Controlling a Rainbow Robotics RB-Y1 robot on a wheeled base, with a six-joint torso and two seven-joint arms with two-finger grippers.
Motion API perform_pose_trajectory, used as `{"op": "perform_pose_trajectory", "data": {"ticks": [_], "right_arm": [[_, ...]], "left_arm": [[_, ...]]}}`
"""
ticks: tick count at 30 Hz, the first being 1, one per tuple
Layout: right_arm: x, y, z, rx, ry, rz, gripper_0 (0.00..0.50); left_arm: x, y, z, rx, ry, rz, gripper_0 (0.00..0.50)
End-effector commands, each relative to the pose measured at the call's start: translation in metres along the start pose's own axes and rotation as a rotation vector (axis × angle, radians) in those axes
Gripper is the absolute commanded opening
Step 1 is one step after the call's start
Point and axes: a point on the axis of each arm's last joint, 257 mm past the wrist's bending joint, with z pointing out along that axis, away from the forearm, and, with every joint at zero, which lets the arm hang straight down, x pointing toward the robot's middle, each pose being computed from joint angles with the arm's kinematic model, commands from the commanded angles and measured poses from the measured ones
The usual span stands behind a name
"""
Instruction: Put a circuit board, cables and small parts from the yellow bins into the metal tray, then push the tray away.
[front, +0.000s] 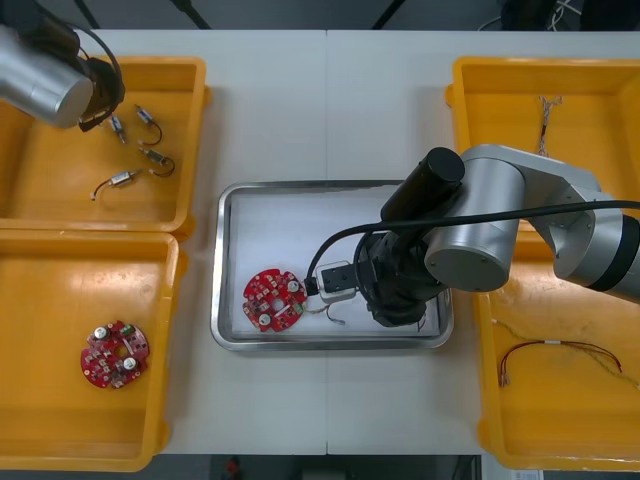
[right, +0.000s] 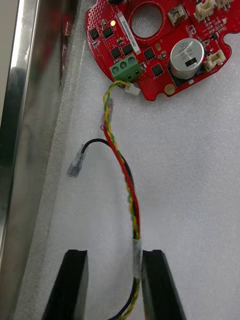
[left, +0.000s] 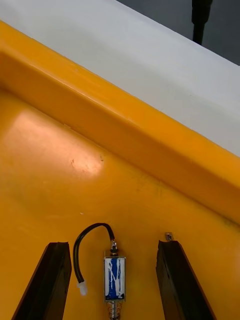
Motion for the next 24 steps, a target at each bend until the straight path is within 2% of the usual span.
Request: {"op": "perform_pose_trajectory", "data": {"ticks": [1,6,8,11,17,24], "right_arm": [[-0.016,-0.006,-0.006,0.012,-0.036,-0.016,0.500],[-0.017,-0.007,-0.013,0.005,-0.067,0.014,0.500],[-0.019,-0.010,-0.021,0.014,-0.081,0.021,0.500],[-0.019,-0.017,-0.034,0.032,-0.080,0.031,0.500],[-0.006,-0.041,-0.085,0.068,-0.036,0.196,0.500],[0.019,-0.057,-0.133,0.082,-0.001,0.453,0.500]], "left_arm": [[-0.003,-0.021,0.004,0.032,-0.035,0.048,0.500],[0.007,-0.017,0.014,0.032,-0.035,0.054,0.500],[0.009,-0.017,0.018,0.036,-0.035,0.049,0.500],[0.011,-0.019,0.019,0.041,-0.035,0.046,0.500],[0.020,-0.026,0.020,0.051,-0.022,0.033,0.500],[0.028,-0.021,0.024,0.033,-0.018,0.065,0.500]]}}
